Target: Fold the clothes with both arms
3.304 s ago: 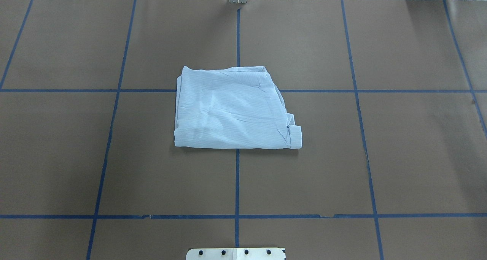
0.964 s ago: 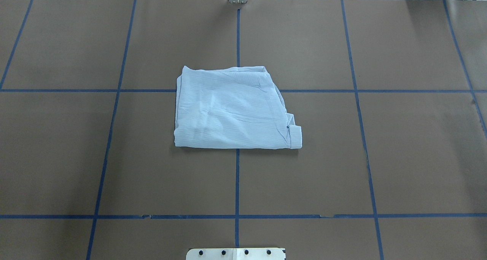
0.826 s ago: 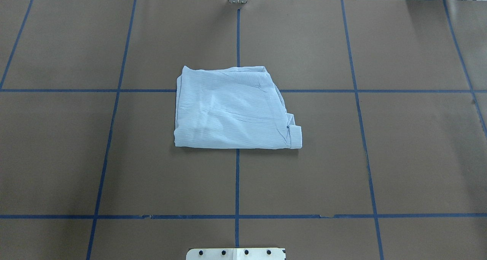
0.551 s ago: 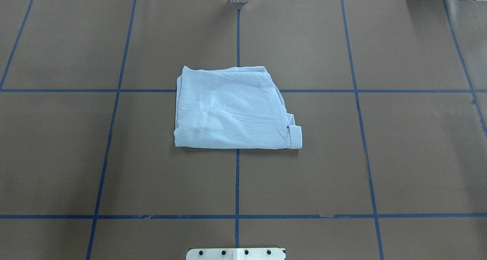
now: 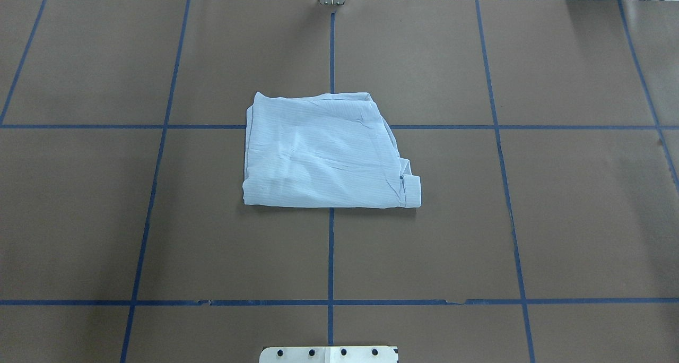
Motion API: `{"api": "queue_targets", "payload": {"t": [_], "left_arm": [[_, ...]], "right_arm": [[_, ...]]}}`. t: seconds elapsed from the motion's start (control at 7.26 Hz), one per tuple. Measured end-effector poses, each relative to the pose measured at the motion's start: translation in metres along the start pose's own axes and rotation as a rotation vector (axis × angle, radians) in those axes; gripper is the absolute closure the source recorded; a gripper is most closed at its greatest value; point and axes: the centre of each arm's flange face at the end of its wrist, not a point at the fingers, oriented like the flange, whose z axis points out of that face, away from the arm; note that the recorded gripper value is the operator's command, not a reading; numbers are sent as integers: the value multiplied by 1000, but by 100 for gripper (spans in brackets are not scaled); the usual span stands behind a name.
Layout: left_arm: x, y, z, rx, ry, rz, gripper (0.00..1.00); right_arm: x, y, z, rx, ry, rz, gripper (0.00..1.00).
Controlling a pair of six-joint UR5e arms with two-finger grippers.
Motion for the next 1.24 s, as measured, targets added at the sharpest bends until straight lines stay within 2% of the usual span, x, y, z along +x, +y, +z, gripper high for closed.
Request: {"api": "queue_targets", "payload": {"t": [1.24], "left_arm": [[-7,5,7,-16,-2,-13,0]], "right_arm": [[-4,-5,-3,9,-16,-4,0]]}}
